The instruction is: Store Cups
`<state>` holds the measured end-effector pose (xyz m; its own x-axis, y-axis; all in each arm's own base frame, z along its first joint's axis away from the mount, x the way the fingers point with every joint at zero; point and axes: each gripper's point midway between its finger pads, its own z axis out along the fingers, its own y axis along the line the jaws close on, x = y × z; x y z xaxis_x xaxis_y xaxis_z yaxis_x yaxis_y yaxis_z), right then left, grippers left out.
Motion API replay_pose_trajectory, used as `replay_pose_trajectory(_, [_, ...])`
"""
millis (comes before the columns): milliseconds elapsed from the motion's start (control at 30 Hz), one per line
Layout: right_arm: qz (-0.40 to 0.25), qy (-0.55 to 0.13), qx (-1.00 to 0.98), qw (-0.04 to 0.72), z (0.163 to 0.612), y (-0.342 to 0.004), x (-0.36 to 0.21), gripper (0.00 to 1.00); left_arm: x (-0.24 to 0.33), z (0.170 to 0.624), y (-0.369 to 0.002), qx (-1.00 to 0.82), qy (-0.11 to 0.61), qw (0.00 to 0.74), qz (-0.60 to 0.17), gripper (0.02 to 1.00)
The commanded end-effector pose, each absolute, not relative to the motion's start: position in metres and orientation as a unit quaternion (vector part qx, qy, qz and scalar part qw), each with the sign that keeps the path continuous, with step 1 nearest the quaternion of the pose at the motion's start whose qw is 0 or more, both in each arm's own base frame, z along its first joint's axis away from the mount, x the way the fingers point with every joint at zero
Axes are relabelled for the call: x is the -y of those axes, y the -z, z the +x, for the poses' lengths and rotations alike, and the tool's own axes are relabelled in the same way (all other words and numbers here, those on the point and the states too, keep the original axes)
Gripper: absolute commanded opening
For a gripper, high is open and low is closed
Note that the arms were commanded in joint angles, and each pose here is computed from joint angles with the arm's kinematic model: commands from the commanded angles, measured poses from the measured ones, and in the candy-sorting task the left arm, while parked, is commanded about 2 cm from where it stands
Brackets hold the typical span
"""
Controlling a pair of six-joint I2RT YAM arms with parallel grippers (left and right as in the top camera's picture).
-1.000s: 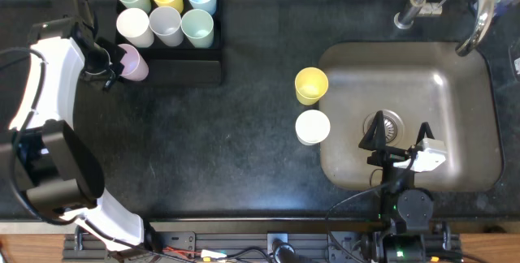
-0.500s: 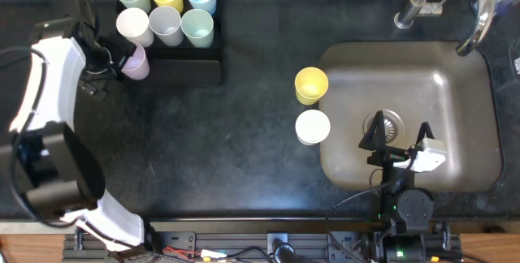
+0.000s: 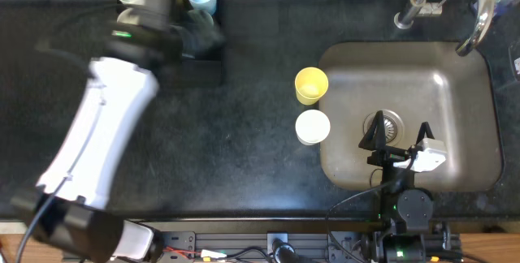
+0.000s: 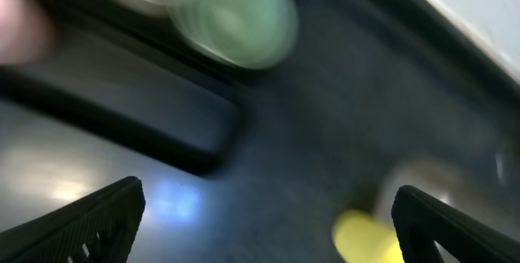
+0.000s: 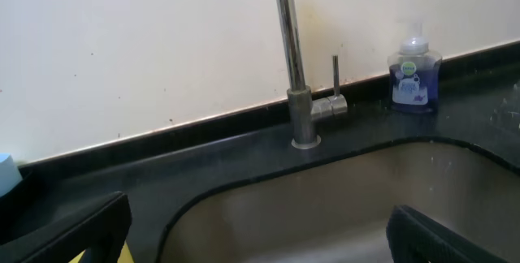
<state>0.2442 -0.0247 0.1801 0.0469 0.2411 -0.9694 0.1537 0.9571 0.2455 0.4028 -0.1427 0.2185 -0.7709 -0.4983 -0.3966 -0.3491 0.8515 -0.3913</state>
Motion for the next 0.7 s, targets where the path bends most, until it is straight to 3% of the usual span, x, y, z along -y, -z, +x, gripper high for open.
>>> replay_pose_trajectory(33, [0.145,-0.031,-0.688,0.71,0.244,-0.177,0.025,0.998,0.234,0.38,-0.196,-0.945,0.161,0.231,-0.166,1.0])
replay_pose_trajectory(300, [0.145,-0.031,-0.688,0.71,0.244,-0.177,0.026,0.998,0.335,0.346,-0.145,-0.96,0.21,0.166,-0.086,1.0])
replay_pose_trajectory(700, [0.145,-0.031,-0.688,0.71,0.244,-0.177,0.026,0.993,0.332,0.344,-0.112,-0.97,0.176,0.139,-0.089,1.0])
